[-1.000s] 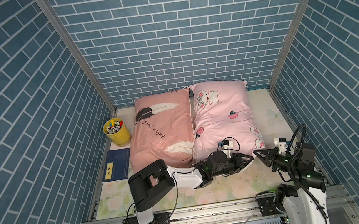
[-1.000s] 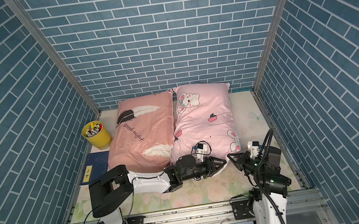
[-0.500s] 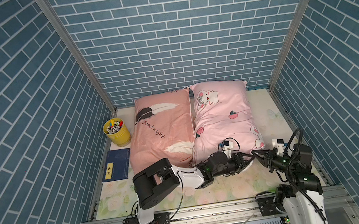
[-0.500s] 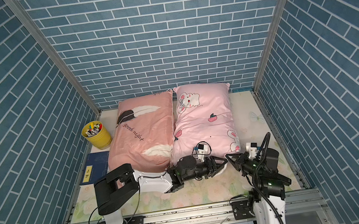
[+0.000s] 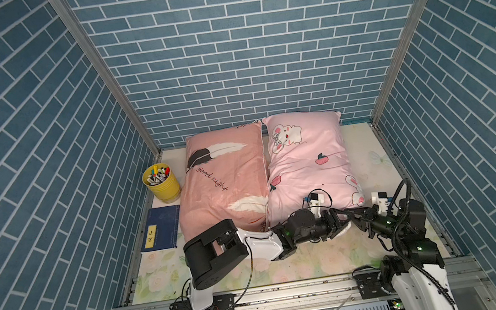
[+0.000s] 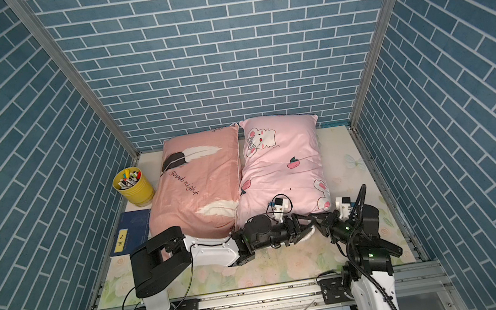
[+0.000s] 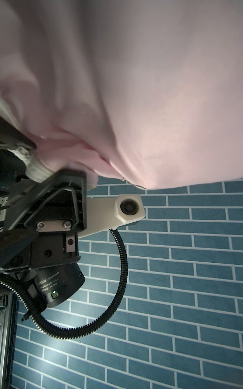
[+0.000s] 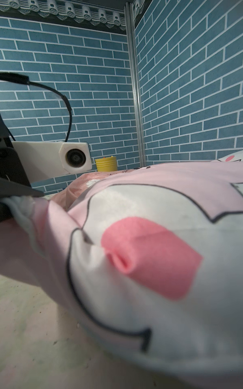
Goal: Zip up pillowcases
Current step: Zip the zipper on the pillowcase.
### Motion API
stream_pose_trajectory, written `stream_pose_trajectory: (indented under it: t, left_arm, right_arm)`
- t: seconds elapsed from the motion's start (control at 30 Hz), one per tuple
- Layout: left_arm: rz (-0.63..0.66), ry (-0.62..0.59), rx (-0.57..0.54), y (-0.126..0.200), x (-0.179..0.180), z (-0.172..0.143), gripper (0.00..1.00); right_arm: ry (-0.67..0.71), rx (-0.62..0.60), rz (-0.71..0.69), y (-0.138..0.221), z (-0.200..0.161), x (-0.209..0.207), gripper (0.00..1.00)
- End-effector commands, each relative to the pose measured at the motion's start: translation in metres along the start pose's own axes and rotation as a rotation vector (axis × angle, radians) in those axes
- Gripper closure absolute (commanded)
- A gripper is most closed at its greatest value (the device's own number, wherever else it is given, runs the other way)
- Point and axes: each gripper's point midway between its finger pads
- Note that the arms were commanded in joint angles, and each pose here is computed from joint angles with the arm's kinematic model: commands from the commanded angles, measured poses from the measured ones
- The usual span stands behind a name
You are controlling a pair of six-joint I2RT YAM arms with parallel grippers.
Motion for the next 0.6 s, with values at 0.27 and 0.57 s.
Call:
stream_pose_trajectory:
  t: [0.27, 0.57]
  left_arm:
    - [-0.016, 0.014, -0.03, 0.004, 0.008, 0.001, 0.46]
    - [-0.01, 0.029, -0.034, 0.004, 0.017, 0.001, 0.49]
  right_arm:
    - [0.021, 0.006, -0.027, -0.002, 0.001, 0.001, 1.0]
    - [0.038, -0.01, -0.04, 0.001, 0.001, 0.002, 1.0]
Point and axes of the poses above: each gripper's point midway between its finger pads, its own y axis back along the fingers, its own x axis along the line the jaws close on, z = x × y, and after that the axes turned 7 degrees about -y, right-handed
